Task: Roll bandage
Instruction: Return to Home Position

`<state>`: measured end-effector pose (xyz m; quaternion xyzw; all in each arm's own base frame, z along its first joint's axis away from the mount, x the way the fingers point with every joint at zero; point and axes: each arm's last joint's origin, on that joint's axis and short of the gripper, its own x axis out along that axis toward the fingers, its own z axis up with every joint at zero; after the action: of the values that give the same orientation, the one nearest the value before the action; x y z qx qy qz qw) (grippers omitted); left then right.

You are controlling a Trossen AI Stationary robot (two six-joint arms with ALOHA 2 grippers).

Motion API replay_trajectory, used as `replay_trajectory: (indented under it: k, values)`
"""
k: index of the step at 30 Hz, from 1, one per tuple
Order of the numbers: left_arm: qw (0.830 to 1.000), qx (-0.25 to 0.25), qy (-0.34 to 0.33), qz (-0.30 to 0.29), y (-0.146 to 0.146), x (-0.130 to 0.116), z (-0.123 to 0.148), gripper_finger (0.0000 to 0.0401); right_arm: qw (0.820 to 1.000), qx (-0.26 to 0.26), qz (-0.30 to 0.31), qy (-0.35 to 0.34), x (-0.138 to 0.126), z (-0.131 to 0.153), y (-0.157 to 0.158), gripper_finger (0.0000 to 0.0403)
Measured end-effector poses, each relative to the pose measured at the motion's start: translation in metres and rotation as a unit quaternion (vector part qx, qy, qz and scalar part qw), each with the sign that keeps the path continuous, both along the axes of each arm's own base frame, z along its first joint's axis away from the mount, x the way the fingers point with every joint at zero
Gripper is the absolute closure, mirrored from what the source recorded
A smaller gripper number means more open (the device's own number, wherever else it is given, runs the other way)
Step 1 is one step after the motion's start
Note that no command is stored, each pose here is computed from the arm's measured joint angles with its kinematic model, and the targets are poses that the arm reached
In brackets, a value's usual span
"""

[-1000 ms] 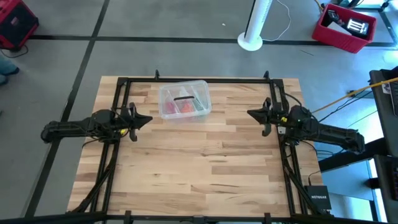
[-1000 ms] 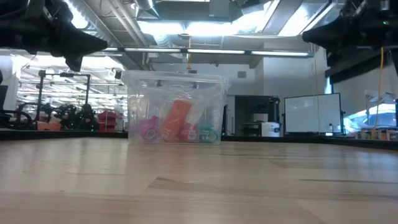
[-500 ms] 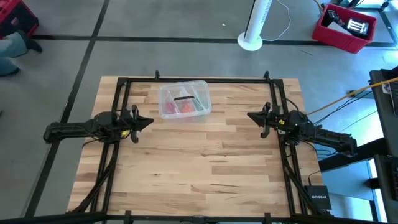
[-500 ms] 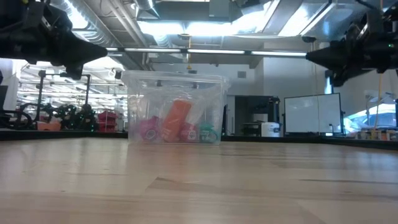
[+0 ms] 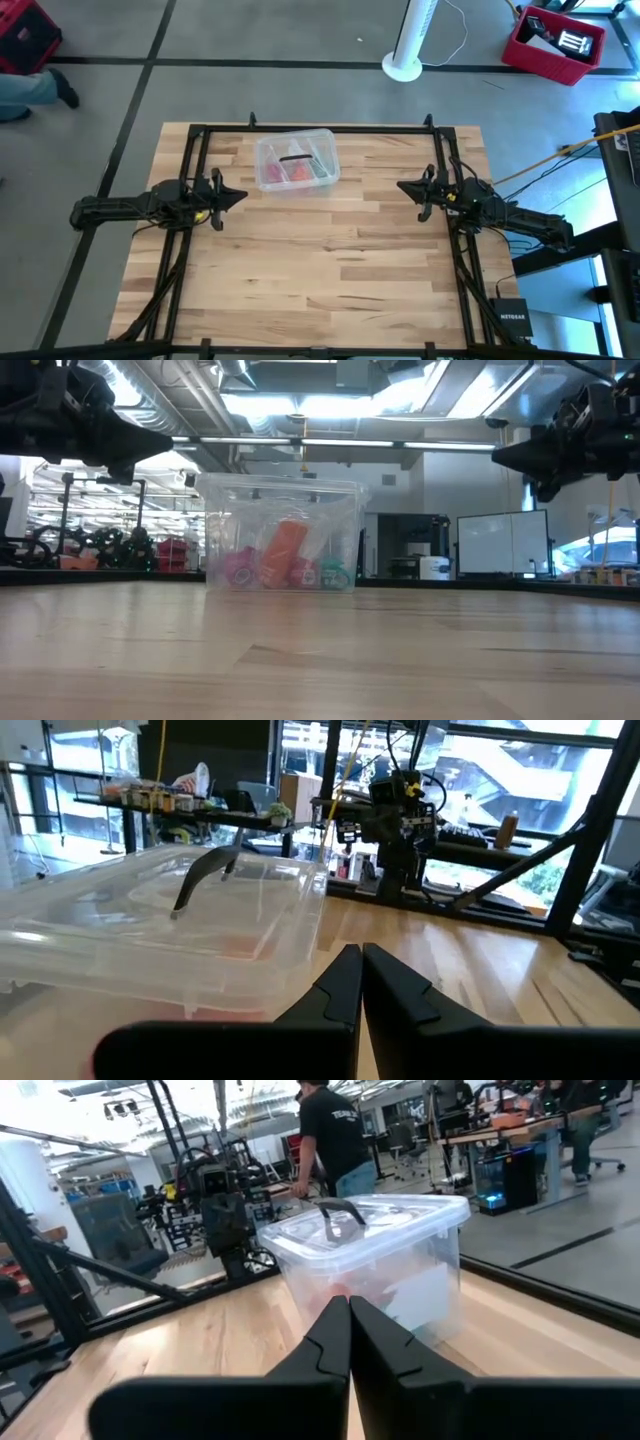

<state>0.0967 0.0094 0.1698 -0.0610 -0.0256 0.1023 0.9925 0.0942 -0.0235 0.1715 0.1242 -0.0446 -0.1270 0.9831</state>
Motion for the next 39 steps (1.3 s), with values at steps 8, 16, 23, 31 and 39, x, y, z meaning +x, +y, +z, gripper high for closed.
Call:
replay_trajectory:
  k: [8,16,23,31,39]
  values:
    - [1.000,0.009,0.002,0.001,0.0000,0.0000,0.0000,0.0393,1.000,0.003,-0.006,0.011,0.0001,-0.0023,-0.0004,0.0396]
    - [1.000,0.008,0.002,0.001,0.0000,0.0000,0.0000,0.0397,1.000,0.003,-0.007,0.013,0.0003,-0.0027,-0.0005,0.0395]
    - [1.000,0.008,0.002,0.001,0.0000,0.0000,0.0000,0.0397,1.000,0.003,-0.006,0.014,0.0003,-0.0030,-0.0005,0.0395]
    - [1.000,0.008,0.002,0.001,0.0000,0.0000,-0.0001,0.0397,1.000,0.003,-0.007,0.013,0.0003,-0.0031,-0.0005,0.0395]
    - [1.000,0.008,0.002,0.001,0.0000,0.0000,-0.0001,0.0397,1.000,0.003,-0.007,0.013,0.0003,-0.0030,-0.0005,0.0395]
